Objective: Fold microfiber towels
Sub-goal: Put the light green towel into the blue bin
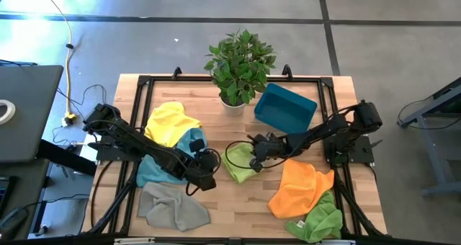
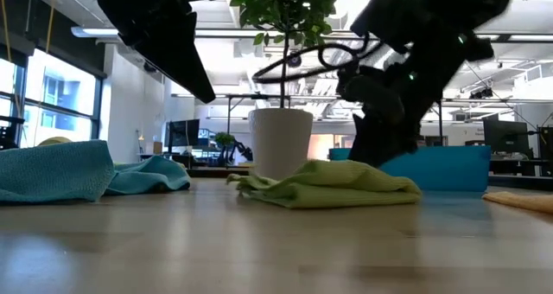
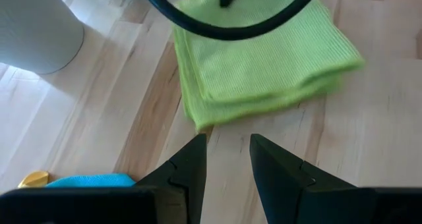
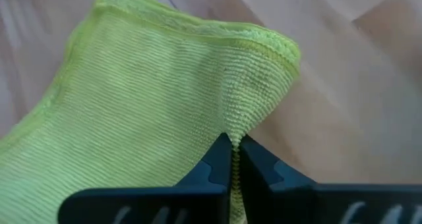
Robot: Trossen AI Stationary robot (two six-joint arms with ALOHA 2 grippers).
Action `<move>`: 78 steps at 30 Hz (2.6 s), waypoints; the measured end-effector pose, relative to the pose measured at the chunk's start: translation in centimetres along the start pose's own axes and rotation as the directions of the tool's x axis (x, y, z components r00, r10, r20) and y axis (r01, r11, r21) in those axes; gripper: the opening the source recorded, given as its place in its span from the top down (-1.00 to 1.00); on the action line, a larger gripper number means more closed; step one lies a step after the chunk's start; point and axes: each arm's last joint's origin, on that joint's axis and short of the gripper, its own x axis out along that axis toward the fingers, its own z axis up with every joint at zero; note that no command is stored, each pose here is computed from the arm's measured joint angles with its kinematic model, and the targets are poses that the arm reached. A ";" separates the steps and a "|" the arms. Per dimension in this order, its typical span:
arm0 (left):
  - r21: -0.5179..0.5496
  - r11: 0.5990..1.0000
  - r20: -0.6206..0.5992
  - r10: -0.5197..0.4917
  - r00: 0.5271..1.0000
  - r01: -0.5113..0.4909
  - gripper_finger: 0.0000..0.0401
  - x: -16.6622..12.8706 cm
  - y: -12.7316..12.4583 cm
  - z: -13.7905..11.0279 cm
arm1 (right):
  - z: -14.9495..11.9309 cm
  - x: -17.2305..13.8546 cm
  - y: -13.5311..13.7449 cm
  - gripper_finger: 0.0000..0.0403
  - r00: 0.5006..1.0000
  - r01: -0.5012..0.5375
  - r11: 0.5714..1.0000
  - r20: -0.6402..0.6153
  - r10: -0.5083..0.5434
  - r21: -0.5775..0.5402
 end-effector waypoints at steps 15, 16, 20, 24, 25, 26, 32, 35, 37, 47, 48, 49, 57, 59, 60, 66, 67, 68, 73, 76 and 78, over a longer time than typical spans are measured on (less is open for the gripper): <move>0.004 1.000 -0.011 0.014 1.000 -0.014 0.46 0.0 0.1 -0.2 | 6.0 -6.0 -2.8 1.00 0.835 0.273 0.813 -0.293 -0.465 -0.514; 0.002 1.000 -0.010 0.016 1.000 -0.016 0.46 0.0 0.1 -0.2 | 6.3 -6.1 -3.2 1.00 0.824 0.279 0.798 -0.295 -0.484 -0.534; 0.000 1.000 -0.008 0.018 1.000 -0.018 0.46 0.0 0.1 -0.2 | 7.1 -6.2 -5.2 1.00 0.769 0.311 0.735 -0.295 -0.567 -0.602; -0.007 1.000 -0.008 0.018 1.000 -0.018 0.46 0.0 0.1 -0.1 | 7.7 -6.4 -7.1 1.00 0.719 0.353 0.696 -0.295 -0.630 -0.625; -0.007 1.000 -0.008 0.019 1.000 -0.019 0.46 0.0 0.1 -0.2 | 7.8 -6.6 -7.4 1.00 0.716 0.356 0.697 -0.298 -0.631 -0.622; -0.007 1.000 -0.008 0.019 1.000 -0.019 0.46 0.0 0.1 -0.1 | 8.0 -6.9 -7.7 1.00 0.717 0.361 0.701 -0.297 -0.630 -0.615; -0.008 0.999 0.007 0.041 0.999 -0.041 0.46 0.0 0.2 -0.1 | 9.2 -9.5 -9.6 1.00 0.711 0.446 0.680 -0.232 -0.664 -0.582; -0.012 0.998 0.014 0.057 0.998 -0.057 0.46 0.1 0.4 0.0 | 9.9 -10.2 -10.8 1.00 0.703 0.465 0.649 -0.194 -0.684 -0.602; -0.015 0.998 0.014 0.058 0.998 -0.058 0.46 0.1 0.4 0.0 | 10.4 -10.2 -11.5 1.00 0.704 0.463 0.637 -0.182 -0.687 -0.616; -0.029 0.998 0.015 0.052 0.999 -0.051 0.46 -0.1 0.1 -0.2 | 12.1 -9.1 -15.5 1.00 0.739 0.462 0.702 -0.202 -0.642 -0.542; -0.027 0.998 0.016 0.050 0.999 -0.050 0.46 -0.1 0.1 -0.2 | 12.0 -8.9 -15.9 1.00 0.747 0.459 0.715 -0.205 -0.632 -0.527; -0.025 0.999 0.016 0.049 0.999 -0.048 0.46 -0.2 0.0 -0.2 | 11.8 -8.7 -16.3 1.00 0.752 0.454 0.726 -0.215 -0.623 -0.516; -0.020 0.999 0.018 0.048 0.999 -0.048 0.46 -0.3 -0.1 -0.3 | 8.9 -6.3 -18.5 1.00 0.737 0.463 0.723 -0.231 -0.636 -0.513; -0.021 0.999 0.019 0.048 0.999 -0.048 0.46 -0.3 -0.1 -0.3 | 8.5 -5.7 -18.6 1.00 0.742 0.459 0.706 -0.204 -0.638 -0.538; -0.021 0.999 0.019 0.048 0.999 -0.048 0.46 -0.3 -0.1 -0.3 | 8.3 -5.5 -18.7 1.00 0.744 0.453 0.698 -0.197 -0.638 -0.554; -0.025 0.999 0.021 0.046 0.999 -0.046 0.46 -0.3 -0.1 -0.3 | 7.7 -4.9 -18.9 1.00 0.739 0.455 0.671 -0.172 -0.652 -0.585; -0.025 0.999 0.021 0.046 0.999 -0.045 0.46 -0.3 -0.1 -0.3 | 7.8 -4.9 -18.9 1.00 0.739 0.458 0.671 -0.169 -0.652 -0.583; -0.025 0.999 0.021 0.046 0.999 -0.046 0.46 -0.3 -0.1 -0.3 | 7.8 -4.9 -18.9 1.00 0.740 0.460 0.671 -0.166 -0.652 -0.582; -0.032 0.998 0.020 0.045 0.999 -0.045 0.46 -0.3 -0.1 -0.3 | 7.8 -5.0 -19.2 0.99 0.736 0.469 0.675 -0.170 -0.655 -0.569; -0.035 0.998 0.019 0.044 0.999 -0.043 0.46 -0.3 -0.1 -0.3 | 7.8 -5.0 -19.2 0.88 0.726 0.481 0.666 -0.166 -0.667 -0.570; -0.041 0.998 0.019 0.044 0.999 -0.043 0.46 -0.3 -0.1 -0.3 | 7.8 -5.0 -19.3 0.72 0.717 0.492 0.657 -0.163 -0.678 -0.571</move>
